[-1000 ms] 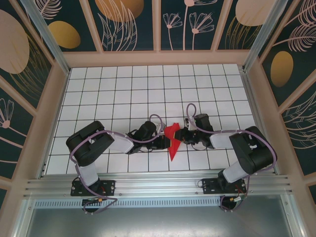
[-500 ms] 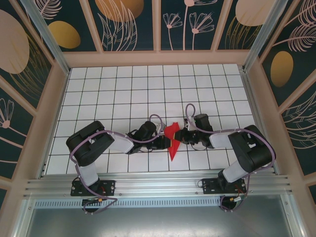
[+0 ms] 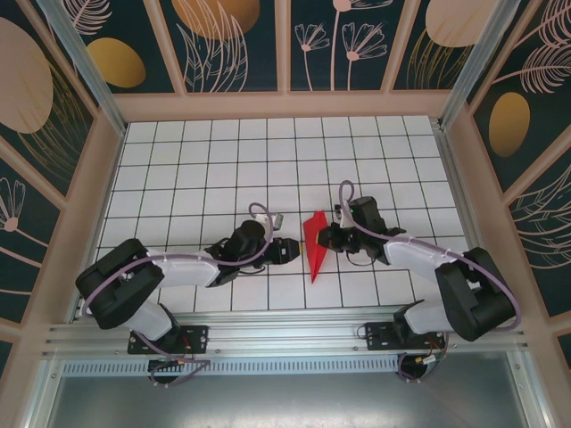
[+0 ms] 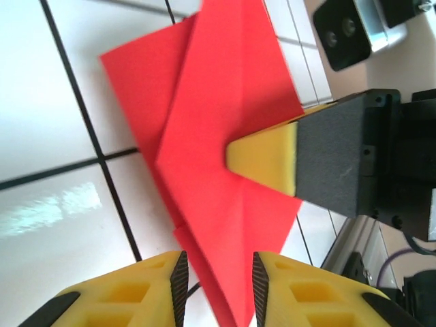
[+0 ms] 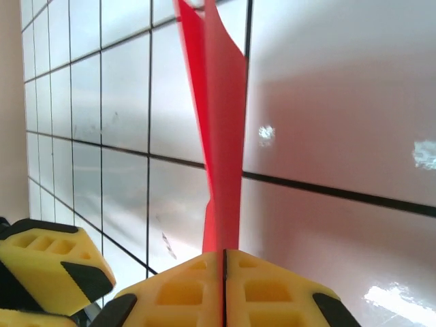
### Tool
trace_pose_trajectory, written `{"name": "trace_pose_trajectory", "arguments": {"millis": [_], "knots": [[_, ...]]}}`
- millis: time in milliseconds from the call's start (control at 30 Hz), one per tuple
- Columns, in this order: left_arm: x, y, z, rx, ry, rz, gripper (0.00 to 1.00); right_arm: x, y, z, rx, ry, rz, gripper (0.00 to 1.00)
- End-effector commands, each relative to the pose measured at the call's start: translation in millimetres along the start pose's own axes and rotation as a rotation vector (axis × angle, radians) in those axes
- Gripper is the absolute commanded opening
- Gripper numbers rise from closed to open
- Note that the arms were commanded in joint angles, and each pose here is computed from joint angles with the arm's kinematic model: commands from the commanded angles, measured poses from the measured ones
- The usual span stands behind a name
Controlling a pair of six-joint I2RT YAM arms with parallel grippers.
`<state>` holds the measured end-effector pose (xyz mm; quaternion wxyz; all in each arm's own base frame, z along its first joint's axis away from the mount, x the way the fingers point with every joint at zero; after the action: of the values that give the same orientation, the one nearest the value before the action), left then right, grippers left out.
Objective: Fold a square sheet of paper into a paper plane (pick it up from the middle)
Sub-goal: Turn over the paper at the center of the table.
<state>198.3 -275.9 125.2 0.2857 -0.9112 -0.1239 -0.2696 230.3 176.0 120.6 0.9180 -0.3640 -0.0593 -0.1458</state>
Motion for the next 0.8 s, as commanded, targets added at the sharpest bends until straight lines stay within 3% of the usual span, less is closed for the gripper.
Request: {"name": "trace_pose_trajectory", "arguments": {"millis": [0,300,500,767], "knots": [[10,-18,10,0.123,0.058,-0.121,0.32,8,-18,7,-0.143,-0.027,-0.06,0.07],[40,-67,13,0.352,0.169,-0.345,0.35,30,-51,40,-0.368,-0.076,-0.188,0.08],[45,-89,16,0.413,0.174,-0.436,0.42,41,-53,45,-0.744,-0.133,-0.238,0.09],[37,-107,32,0.495,0.098,-0.495,0.45,34,-7,50,-1.164,-0.32,-0.198,0.09]]}}
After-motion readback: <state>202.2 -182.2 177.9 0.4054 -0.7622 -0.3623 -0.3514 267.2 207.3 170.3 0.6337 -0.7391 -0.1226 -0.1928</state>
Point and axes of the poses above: each hand's point on the last joint's axis, 136 mm out from that joint toward the fingers, its own y axis out along the fingers, its own z axis along the line the jaws close on, x = y × z, the point moved 7 cm from there along -y, back along the fingers, and after that the axes turned 8 degrees about y, right-handed, at the moved point
